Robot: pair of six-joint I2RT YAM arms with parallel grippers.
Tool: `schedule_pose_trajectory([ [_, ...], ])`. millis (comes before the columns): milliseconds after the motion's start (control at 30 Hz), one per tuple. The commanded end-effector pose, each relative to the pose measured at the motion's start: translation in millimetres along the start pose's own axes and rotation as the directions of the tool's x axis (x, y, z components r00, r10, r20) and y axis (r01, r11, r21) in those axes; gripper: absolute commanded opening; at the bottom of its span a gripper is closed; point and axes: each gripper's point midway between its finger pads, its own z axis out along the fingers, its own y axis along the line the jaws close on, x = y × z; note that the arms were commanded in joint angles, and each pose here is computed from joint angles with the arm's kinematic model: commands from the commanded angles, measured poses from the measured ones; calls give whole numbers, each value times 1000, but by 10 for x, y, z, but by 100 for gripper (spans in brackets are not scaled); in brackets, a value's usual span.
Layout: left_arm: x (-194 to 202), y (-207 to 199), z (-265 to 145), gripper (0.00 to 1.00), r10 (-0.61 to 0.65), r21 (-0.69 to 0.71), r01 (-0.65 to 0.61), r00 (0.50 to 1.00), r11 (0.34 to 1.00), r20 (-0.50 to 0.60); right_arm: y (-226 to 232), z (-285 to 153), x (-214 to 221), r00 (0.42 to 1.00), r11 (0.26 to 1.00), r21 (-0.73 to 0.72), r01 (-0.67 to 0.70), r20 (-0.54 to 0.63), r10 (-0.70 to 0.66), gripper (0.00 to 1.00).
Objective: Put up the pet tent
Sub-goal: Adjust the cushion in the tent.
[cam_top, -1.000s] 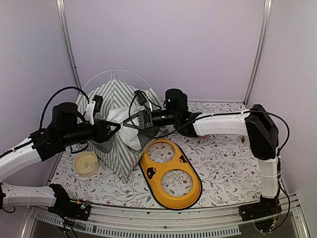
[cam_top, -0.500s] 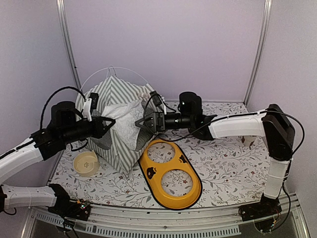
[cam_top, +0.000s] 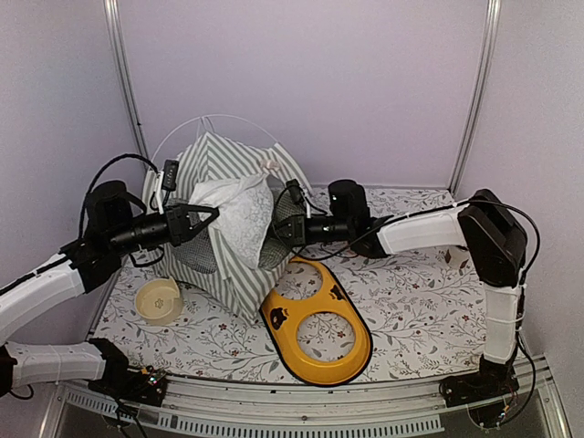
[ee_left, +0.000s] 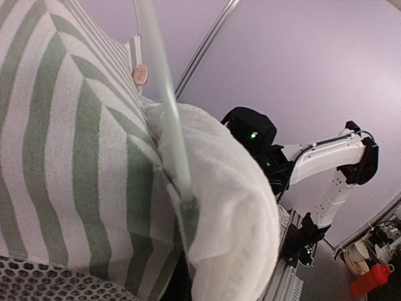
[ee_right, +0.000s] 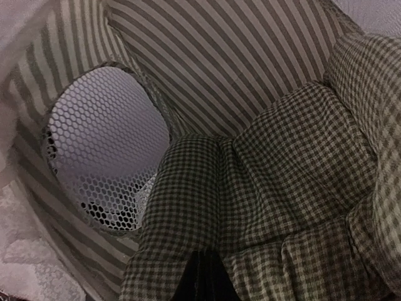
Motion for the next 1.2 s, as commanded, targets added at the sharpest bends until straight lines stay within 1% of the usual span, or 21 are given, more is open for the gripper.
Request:
schedule_pose_trajectory([
  [0,-212,-436,25,0,108,238,-118,993,964,53,-74,312,93,998,1000,-23,-7,-55,6,4],
  [67,-197,-470,61,0,120,274,-127,992,953,44,-94,451,130,997,1000,-27,-4,-78,2,4],
  [167,-226,-517,114,0,135,316,-143,990,938,49,-138,619,293,991,998,-49,-34,-131,27,5],
  [300,-293,-566,245,0,143,372,-150,989,916,46,-226,723,457,985,998,-38,-54,-167,47,14],
  [333,-302,-590,275,0,144,393,-148,989,908,40,-242,731,474,984,998,-35,-57,-171,50,17],
  [467,-311,-650,423,0,148,440,-142,989,887,20,-268,730,527,981,999,6,-31,-189,32,40],
  [500,-307,-672,450,0,151,450,-142,988,881,16,-272,727,549,980,1000,26,-16,-198,20,46],
  [600,-312,-734,520,0,159,465,-146,987,873,10,-359,719,655,968,990,114,88,-245,-58,64],
  [667,-318,-793,543,0,162,480,-146,987,865,8,-488,708,737,951,971,178,159,-291,-103,69],
  [767,-344,-937,566,0,171,509,-155,985,847,15,-724,719,808,928,938,258,230,-349,-132,73],
  [867,-389,-1012,591,0,174,517,-163,984,840,27,-1033,793,968,900,905,322,277,-416,-128,76],
  [933,-441,-991,590,0,169,491,-169,985,854,45,-1113,831,960,888,892,338,301,-440,-133,78],
  [967,-463,-934,604,0,161,457,-166,986,874,51,-1105,842,910,887,888,341,310,-439,-142,78],
  [1067,-611,-695,558,0,133,306,-157,986,939,99,-909,808,646,896,886,319,337,-399,-197,81],
  [1167,-750,-318,459,0,74,99,-90,985,991,154,-517,693,306,913,906,242,346,-308,-267,83],
])
